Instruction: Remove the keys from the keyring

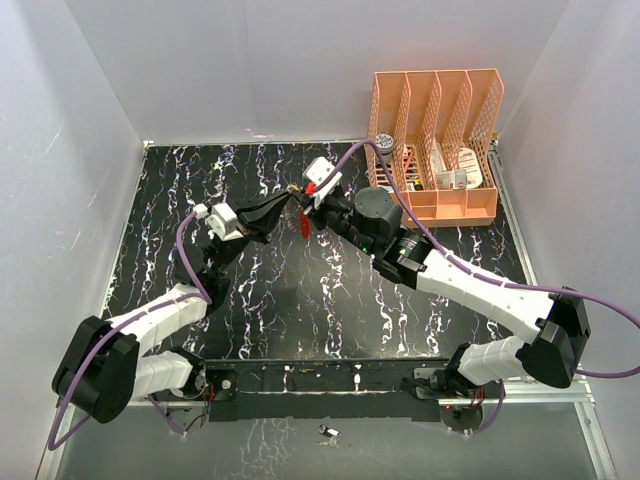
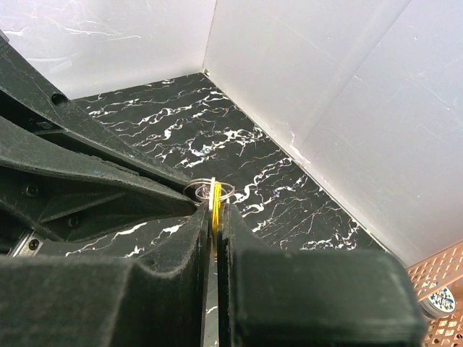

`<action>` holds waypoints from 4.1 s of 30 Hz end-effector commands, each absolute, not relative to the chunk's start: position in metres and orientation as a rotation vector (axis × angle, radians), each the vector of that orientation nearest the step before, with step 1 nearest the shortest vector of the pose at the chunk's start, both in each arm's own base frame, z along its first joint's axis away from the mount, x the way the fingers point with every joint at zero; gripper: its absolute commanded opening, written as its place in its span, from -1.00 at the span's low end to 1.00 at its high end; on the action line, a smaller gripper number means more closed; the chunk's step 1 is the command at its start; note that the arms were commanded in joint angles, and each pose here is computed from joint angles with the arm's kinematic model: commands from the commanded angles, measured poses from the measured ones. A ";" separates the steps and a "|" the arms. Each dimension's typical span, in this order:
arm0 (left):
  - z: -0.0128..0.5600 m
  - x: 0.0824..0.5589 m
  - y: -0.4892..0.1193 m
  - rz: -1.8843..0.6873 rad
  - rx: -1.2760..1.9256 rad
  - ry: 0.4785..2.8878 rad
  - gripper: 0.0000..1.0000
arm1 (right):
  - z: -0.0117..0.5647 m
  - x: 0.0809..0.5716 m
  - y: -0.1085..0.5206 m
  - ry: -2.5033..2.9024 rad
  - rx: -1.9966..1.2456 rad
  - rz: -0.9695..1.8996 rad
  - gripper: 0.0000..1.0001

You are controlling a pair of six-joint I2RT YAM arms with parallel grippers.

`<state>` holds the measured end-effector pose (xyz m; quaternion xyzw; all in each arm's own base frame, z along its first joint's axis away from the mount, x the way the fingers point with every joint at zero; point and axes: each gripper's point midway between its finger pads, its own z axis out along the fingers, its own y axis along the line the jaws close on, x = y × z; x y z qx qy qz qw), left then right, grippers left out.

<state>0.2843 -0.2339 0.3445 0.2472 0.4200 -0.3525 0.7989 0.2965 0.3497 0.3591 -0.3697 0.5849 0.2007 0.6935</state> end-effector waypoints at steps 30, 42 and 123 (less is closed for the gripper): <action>0.373 0.295 -0.224 -0.580 0.587 0.949 -1.00 | 0.426 0.291 0.344 1.246 -0.857 0.306 -1.00; 0.365 0.301 -0.221 -0.511 0.623 1.013 -1.00 | 0.426 0.295 0.343 1.315 -0.914 0.036 -1.00; 0.460 0.290 -0.186 -0.397 0.472 0.875 -0.62 | 0.452 0.274 0.330 1.215 -0.768 0.069 -1.00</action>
